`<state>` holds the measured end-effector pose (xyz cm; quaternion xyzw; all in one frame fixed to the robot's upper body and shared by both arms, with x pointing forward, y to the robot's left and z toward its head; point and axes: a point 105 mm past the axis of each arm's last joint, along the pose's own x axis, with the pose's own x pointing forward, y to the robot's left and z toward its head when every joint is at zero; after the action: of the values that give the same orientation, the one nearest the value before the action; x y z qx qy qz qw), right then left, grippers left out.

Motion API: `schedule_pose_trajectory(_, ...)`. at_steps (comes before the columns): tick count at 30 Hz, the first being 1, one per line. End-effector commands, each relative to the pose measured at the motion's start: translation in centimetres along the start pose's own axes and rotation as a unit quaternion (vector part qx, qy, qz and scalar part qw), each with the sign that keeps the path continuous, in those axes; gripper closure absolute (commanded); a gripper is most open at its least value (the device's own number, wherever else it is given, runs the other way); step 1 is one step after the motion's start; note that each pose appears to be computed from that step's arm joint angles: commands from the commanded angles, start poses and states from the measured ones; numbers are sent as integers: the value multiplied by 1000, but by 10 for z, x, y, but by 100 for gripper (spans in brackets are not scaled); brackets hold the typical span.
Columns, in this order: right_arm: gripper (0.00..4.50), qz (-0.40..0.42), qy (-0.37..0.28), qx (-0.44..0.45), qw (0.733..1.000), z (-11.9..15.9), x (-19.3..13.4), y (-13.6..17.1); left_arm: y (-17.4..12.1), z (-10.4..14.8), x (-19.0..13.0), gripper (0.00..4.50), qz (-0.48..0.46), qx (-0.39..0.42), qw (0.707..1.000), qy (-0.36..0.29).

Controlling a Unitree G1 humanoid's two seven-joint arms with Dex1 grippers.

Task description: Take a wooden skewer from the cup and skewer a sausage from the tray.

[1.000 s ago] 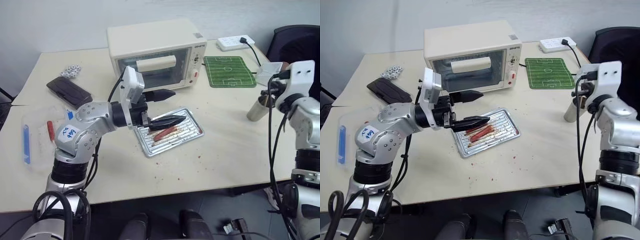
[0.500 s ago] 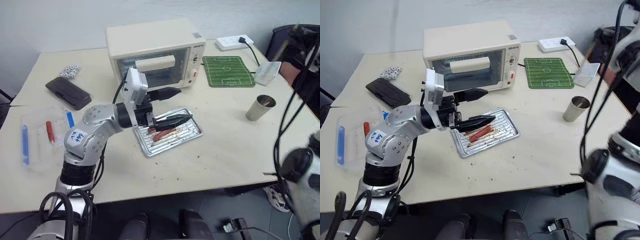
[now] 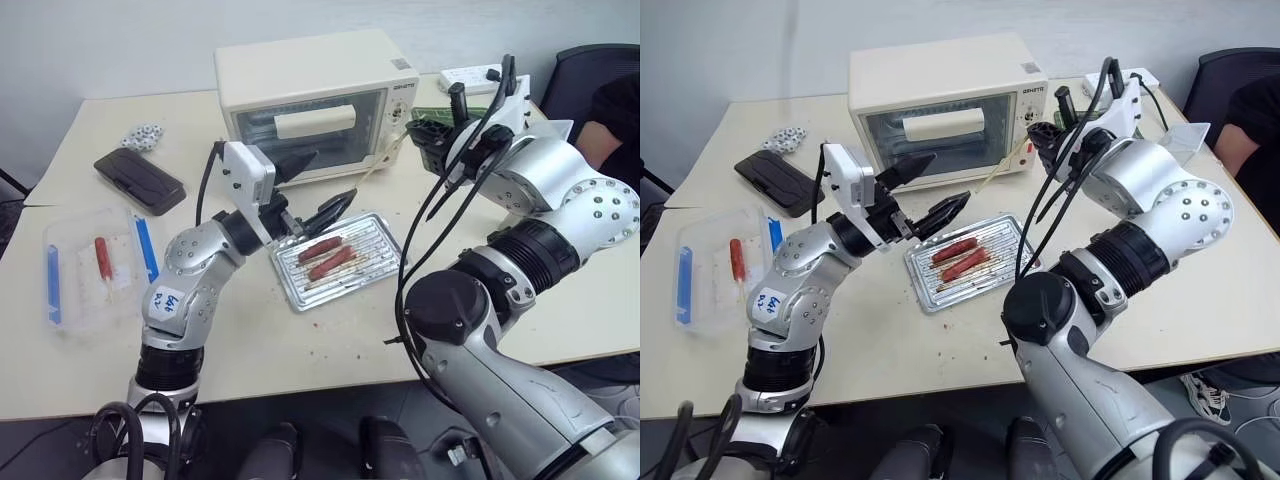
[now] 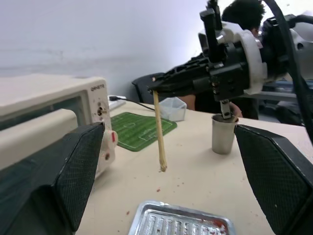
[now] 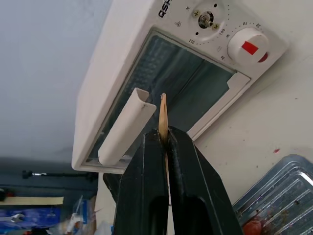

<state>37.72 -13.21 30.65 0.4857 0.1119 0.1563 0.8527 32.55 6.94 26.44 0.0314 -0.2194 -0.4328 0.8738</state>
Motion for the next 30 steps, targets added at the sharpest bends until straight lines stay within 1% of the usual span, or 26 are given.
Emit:
schedule_pose_trajectory(1, 448, 45, 8, 4, 999, -10, -2, 26, 0, 2, 2, 0, 7, 13, 1000, -12)
schedule_pose_trajectory(7, 448, 64, 21, 23, 997, -17, -6, 36, -6, -3, 10, 0, -7, 12, 1000, -15)
schedule_pose_trajectory(12, 448, 80, 31, 44, 995, -23, -9, 44, -11, -9, 26, 0, -30, 19, 999, -19)
schedule_pose_trajectory(22, 448, 72, 68, 65, 993, -24, -25, 35, -13, 1, 48, 0, -41, 23, 998, -51)
schedule_pose_trajectory(30, 448, 71, 58, 66, 994, -23, -26, 35, -13, -1, 49, 0, -36, 16, 998, -51)
